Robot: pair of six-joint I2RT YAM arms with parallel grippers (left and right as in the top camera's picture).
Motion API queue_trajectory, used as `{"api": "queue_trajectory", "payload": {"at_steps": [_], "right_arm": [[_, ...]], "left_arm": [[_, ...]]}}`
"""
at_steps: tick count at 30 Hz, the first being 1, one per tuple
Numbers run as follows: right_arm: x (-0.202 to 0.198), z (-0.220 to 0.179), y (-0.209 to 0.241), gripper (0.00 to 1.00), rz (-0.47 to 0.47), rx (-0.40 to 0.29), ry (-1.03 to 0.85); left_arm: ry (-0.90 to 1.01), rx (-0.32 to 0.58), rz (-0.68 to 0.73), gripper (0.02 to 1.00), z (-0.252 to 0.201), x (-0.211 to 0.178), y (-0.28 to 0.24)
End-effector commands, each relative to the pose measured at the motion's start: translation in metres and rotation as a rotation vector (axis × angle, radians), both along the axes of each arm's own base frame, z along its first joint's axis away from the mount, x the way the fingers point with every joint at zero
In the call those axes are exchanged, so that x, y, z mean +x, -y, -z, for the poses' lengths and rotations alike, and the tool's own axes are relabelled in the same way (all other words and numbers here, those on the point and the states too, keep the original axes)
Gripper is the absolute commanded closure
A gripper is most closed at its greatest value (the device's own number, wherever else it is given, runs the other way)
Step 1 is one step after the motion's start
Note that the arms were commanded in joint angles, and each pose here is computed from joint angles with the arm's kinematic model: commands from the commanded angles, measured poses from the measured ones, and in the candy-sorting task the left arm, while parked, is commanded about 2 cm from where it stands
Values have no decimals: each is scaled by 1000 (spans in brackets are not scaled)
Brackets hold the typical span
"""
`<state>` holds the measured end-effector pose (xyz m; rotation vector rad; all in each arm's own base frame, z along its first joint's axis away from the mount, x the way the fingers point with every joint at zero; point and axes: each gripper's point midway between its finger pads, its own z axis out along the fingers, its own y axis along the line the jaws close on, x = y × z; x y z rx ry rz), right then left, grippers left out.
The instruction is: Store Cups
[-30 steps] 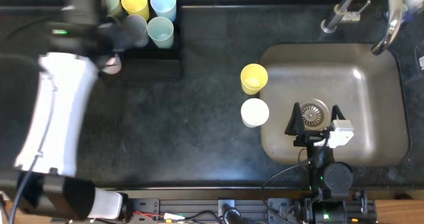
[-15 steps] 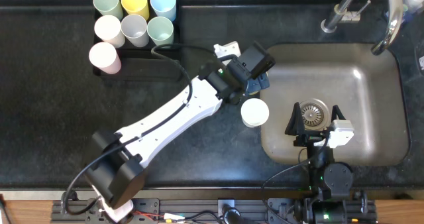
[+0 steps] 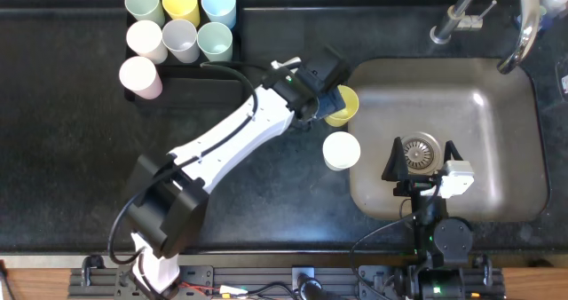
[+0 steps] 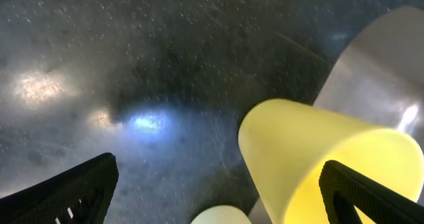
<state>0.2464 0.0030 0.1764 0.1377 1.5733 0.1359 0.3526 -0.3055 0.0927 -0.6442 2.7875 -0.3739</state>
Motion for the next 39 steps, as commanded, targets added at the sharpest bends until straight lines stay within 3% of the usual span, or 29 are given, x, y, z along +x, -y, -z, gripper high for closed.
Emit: {"api": "queue_trajectory", "payload": {"at_steps": [1,14,19,20,21,22,24,29,33,39], "right_arm": [[0,3,-2,3,-7,5,0],[0,3,-2,3,-7,5,0],[0,3,-2,3,-7,5,0],[0,3,-2,5,-7,5,0],[0,3,-2,3,-7,5,0],[0,3,-2,3,-7,5,0],[0,3,-2,3,-7,5,0],[0,4,-2,3,-7,5,-1],[0,4,-2,5,-7,5,-1],[0,4,-2,3,-7,5,-1]], "left_arm": [[2,-22,8,18,-3,3,6],[-34,-45,23,23,4,-1,12],[-41,-43,23,73,7,-2,12],[-45,-43,20,115,8,-2,12],[-50,-42,19,253,10,-2,12],[-53,-43,14,441,11,-2,12],[-53,-42,14,982,13,-1,13],[-8,-42,-7,982,5,12,9],[85,-40,-61,982,-33,36,-10],[136,-20,-228,982,-103,45,-97]]}}
